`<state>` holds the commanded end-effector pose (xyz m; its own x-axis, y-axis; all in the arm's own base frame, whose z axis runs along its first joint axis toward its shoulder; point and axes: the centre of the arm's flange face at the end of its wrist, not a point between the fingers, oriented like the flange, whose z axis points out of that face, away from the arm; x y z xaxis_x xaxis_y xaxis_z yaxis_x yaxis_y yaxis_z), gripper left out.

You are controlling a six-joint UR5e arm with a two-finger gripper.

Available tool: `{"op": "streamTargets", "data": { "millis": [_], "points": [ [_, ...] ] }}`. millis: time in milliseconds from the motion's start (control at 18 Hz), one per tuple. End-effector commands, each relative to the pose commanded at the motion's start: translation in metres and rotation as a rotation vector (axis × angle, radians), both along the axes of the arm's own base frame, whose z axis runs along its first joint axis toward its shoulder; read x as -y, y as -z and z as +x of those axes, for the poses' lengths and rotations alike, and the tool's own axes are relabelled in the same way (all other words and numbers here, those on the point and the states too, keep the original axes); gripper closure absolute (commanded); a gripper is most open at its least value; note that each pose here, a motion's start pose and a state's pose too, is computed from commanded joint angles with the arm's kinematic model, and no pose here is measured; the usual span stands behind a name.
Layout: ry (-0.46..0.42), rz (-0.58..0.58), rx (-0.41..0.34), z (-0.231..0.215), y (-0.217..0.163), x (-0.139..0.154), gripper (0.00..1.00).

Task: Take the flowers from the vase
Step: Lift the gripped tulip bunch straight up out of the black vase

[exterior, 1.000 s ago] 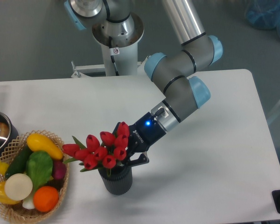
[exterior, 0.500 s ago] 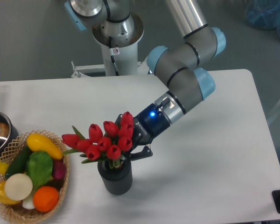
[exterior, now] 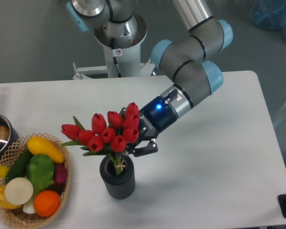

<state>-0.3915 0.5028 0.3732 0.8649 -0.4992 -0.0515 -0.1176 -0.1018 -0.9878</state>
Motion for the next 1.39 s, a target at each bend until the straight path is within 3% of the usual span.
{"op": "streamTargets", "data": {
  "millis": [1389],
  "points": [
    [-0.038, -0.003, 0.055, 0.01, -0.063, 0.02, 0.63]
  ]
}}
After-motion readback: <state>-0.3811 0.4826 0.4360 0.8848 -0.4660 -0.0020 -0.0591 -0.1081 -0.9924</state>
